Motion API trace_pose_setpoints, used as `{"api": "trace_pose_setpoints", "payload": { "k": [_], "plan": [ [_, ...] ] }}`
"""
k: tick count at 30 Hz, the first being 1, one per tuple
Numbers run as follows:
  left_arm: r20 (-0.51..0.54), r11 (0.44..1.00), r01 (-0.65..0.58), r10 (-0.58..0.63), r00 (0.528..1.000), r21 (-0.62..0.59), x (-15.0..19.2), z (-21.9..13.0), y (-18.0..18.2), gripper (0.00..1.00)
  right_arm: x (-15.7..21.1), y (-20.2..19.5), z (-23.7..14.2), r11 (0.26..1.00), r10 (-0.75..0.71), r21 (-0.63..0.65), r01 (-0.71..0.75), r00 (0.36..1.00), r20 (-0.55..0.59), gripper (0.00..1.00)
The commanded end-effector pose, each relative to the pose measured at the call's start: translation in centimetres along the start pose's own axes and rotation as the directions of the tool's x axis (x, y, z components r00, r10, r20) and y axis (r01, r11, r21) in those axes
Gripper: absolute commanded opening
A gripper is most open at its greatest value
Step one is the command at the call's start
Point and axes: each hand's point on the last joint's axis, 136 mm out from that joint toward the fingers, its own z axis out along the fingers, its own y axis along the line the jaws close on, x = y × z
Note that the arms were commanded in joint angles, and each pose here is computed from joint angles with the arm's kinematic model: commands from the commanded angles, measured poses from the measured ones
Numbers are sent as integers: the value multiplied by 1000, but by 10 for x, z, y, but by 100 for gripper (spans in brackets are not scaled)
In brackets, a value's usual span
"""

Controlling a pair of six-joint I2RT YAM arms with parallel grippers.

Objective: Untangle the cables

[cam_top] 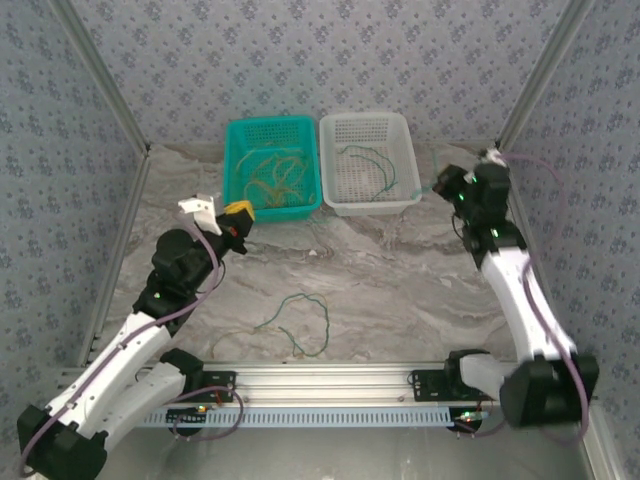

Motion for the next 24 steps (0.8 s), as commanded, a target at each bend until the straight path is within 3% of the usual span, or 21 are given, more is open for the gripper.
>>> {"api": "trace_pose_setpoints", "payload": {
  "k": [1, 8, 10, 11, 14, 19, 24],
  "plan": [
    [104, 989, -23, 7, 995, 149, -49, -6, -44, 0, 25, 44, 58, 986, -117, -132, 99, 984, -136, 0],
    [172, 970, -64, 23, 985, 234, -81, 13, -77, 0, 80, 56, 191, 984, -170, -103, 144, 931, -322, 1],
    [163, 976, -83, 50, 985, 202, -89, 29, -77, 0, 88, 55, 212, 982, -188, -89, 168, 919, -347, 27],
    [161, 976, -106, 76, 984, 190, -90, 38, -77, 0, 89, 55, 219, 981, -193, -76, 177, 913, -359, 51],
    [182, 980, -143, 117, 976, 137, -93, 61, -70, 0, 82, 57, 223, 977, -212, -55, 206, 904, -372, 99],
    [121, 974, -208, 196, 973, 90, -82, 120, -65, 0, 32, 57, 176, 956, -262, 57, 289, 922, -283, 100],
    [59, 941, -334, 337, 940, -51, -58, 190, -56, 0, -27, 33, 93, 936, -213, 254, 243, 967, -140, 100]
  ]
}}
